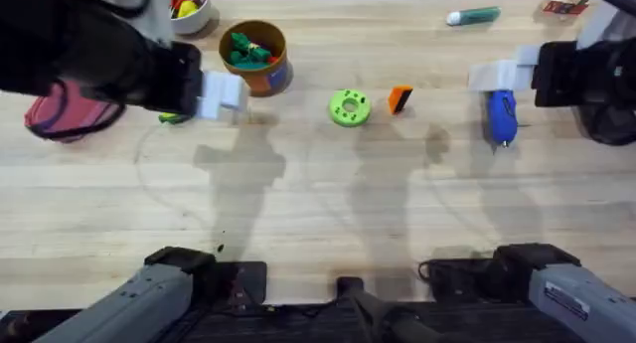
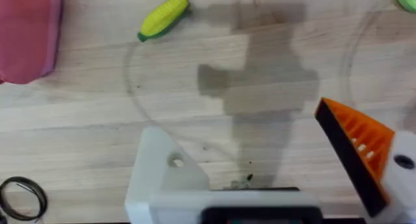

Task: Pick up the gripper from the table and insert it into the empty holder that is missing its gripper. Then pick up a screw, insert it into the mounting hole, and use the screwdriver to tighten it. Finally, clean up the table by picking up the vegetable and placing it into the bucket.

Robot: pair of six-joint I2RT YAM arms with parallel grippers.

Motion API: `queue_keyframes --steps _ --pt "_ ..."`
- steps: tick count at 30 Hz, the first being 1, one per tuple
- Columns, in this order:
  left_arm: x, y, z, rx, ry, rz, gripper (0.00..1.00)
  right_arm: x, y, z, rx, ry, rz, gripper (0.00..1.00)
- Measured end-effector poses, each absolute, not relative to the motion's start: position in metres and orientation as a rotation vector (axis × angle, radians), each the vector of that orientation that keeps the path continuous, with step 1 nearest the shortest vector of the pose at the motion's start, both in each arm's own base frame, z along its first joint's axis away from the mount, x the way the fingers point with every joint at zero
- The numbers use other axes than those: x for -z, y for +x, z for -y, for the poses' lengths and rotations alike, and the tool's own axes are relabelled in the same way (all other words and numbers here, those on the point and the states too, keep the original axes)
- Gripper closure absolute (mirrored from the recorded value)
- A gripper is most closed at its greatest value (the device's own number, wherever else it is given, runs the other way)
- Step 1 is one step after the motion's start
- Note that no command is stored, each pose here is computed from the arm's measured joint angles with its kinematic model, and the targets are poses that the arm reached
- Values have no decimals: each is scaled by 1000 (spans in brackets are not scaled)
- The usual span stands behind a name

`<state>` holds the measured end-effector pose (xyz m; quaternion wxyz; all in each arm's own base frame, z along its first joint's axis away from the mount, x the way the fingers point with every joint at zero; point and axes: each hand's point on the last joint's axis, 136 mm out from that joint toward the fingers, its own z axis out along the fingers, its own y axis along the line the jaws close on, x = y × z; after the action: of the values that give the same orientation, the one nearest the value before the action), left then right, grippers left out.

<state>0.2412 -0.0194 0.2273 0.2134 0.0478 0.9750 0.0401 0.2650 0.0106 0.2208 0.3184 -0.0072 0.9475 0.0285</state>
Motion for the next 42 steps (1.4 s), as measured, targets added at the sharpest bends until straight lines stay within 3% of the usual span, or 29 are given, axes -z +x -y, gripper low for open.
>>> queue_keyframes --steps 22,28,36,42 --pt "-225 251 22 -113 68 -2684 13 -221 265 -11 -75 -19 -2494 8" --pt "-217 232 18 -138 79 -2770 14 -221 265 -11 -75 -19 -2494 7" --pt "-204 180 8 -200 111 -2985 13 -221 265 -11 -75 -19 -2494 8" --pt "-204 177 7 -203 112 -2995 13 -221 265 -11 -75 -19 -2494 8"
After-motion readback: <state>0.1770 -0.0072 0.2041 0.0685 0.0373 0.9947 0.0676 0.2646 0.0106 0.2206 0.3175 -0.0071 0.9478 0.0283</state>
